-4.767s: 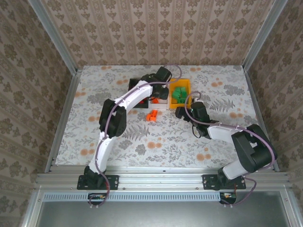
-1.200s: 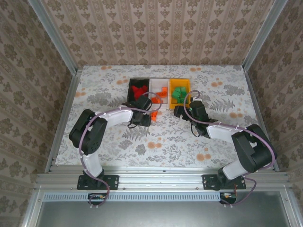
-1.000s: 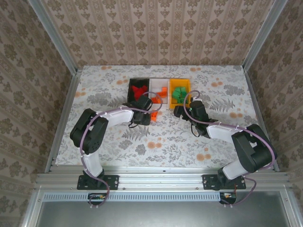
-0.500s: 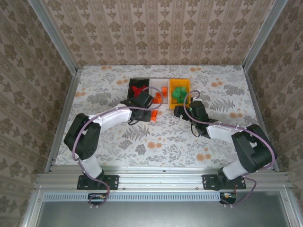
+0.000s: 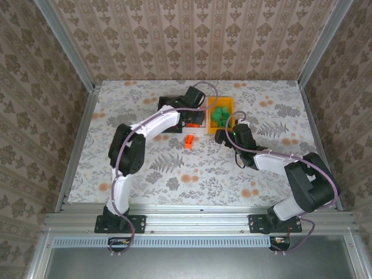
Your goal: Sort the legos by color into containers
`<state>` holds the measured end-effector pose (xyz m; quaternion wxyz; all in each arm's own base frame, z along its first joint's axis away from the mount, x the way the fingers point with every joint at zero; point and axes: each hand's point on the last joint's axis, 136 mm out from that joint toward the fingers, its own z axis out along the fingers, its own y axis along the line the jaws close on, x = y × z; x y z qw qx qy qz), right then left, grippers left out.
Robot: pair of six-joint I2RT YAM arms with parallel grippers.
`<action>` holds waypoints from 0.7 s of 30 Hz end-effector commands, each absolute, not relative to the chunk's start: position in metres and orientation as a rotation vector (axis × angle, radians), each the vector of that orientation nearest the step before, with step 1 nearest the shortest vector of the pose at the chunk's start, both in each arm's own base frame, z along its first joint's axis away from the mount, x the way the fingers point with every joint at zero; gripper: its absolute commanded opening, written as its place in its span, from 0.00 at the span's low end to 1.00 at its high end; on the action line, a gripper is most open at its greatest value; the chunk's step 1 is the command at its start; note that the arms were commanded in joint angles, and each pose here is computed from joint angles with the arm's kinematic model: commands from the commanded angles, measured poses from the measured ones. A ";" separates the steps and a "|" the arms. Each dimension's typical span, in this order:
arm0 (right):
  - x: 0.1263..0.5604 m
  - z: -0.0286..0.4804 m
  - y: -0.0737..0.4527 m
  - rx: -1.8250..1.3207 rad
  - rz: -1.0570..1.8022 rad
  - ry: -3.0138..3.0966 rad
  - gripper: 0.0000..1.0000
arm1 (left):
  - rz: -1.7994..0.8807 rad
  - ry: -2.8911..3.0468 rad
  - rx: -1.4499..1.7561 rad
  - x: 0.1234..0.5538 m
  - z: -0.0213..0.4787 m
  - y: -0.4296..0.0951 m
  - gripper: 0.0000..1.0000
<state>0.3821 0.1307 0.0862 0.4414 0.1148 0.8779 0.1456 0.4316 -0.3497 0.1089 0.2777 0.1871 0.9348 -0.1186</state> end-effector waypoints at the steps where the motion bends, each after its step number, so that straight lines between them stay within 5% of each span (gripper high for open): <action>1: 0.382 0.096 0.130 0.282 0.351 2.156 1.00 | -0.284 2.489 0.534 0.447 0.120 -0.352 0.29; 10: 0.382 0.095 0.136 0.276 0.385 2.163 1.00 | -0.237 2.499 0.450 0.455 0.135 -0.343 0.54; 17: 0.382 0.094 0.136 0.281 0.384 2.165 1.00 | -0.253 2.543 0.461 0.384 0.127 -0.317 0.97; 21: 0.382 0.093 0.136 0.281 0.385 2.171 1.00 | -0.274 2.624 0.446 0.342 0.094 -0.300 1.00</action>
